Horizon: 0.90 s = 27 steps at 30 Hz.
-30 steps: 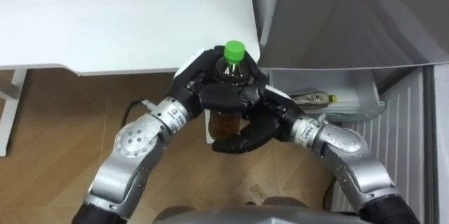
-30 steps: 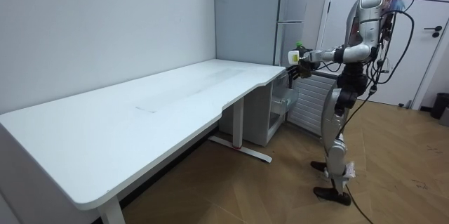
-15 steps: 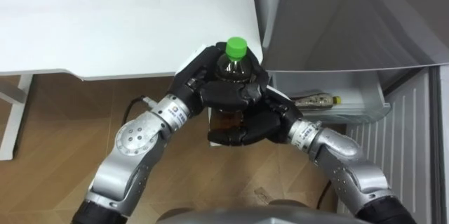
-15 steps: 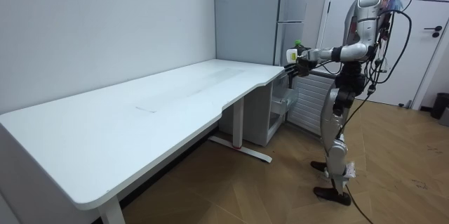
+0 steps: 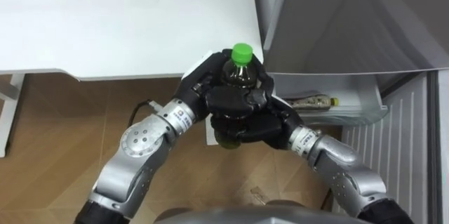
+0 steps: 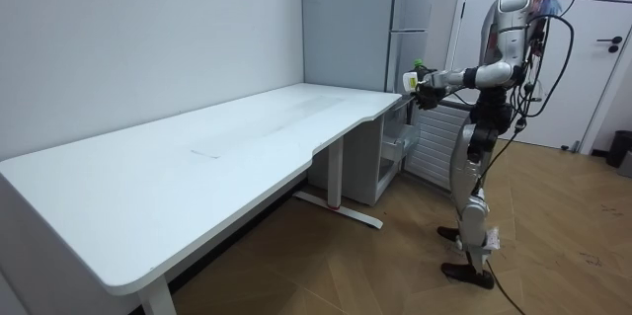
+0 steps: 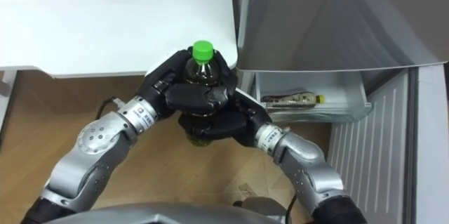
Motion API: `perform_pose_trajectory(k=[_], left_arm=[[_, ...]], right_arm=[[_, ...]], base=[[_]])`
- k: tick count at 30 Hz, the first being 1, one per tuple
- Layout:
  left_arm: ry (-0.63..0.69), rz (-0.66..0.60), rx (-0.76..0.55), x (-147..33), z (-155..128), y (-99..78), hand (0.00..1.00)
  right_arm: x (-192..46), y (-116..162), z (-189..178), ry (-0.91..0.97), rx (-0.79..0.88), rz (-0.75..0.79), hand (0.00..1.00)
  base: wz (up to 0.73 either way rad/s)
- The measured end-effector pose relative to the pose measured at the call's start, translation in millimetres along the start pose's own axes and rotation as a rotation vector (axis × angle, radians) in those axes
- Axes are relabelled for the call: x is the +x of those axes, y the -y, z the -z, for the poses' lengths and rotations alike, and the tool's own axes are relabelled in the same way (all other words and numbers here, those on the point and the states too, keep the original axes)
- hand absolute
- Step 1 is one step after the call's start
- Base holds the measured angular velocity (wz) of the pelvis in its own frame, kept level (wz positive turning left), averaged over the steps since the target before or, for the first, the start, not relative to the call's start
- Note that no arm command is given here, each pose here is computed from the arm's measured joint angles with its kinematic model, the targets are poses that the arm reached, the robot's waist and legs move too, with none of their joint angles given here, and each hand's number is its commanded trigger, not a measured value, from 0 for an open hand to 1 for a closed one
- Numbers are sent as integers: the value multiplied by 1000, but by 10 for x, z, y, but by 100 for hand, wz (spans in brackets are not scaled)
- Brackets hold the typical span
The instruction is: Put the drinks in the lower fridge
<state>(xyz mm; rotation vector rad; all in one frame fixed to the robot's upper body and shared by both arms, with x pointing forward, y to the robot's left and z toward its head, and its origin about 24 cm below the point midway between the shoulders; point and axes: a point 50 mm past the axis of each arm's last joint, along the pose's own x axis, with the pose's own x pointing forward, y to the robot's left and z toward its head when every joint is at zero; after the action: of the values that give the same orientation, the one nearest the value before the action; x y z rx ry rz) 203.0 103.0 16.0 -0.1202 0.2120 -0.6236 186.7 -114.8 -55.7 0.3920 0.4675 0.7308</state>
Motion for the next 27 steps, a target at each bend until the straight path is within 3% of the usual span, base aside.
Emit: perform_pose_trajectory(k=[1, 3, 4, 5, 27], left_arm=[[2, -2, -4, 3, -2, 3, 100], [5, -9, -13, 4, -3, 0, 80], [4, -16, -28, 4, 1, -1, 47], [7, -19, -40, 4, 0, -2, 0], [27, -47, -51, 4, -19, -26, 0]], right_arm=[[10, -6, 9, 6, 4, 1, 100], [21, -16, 23, 12, 4, 2, 100], [26, -23, 28, 12, 1, 4, 100], [29, -28, 36, 9, 1, 5, 100], [23, -72, 178, -38, 100, -26, 100]], base=[[0], [0], [0], [0], [0]])
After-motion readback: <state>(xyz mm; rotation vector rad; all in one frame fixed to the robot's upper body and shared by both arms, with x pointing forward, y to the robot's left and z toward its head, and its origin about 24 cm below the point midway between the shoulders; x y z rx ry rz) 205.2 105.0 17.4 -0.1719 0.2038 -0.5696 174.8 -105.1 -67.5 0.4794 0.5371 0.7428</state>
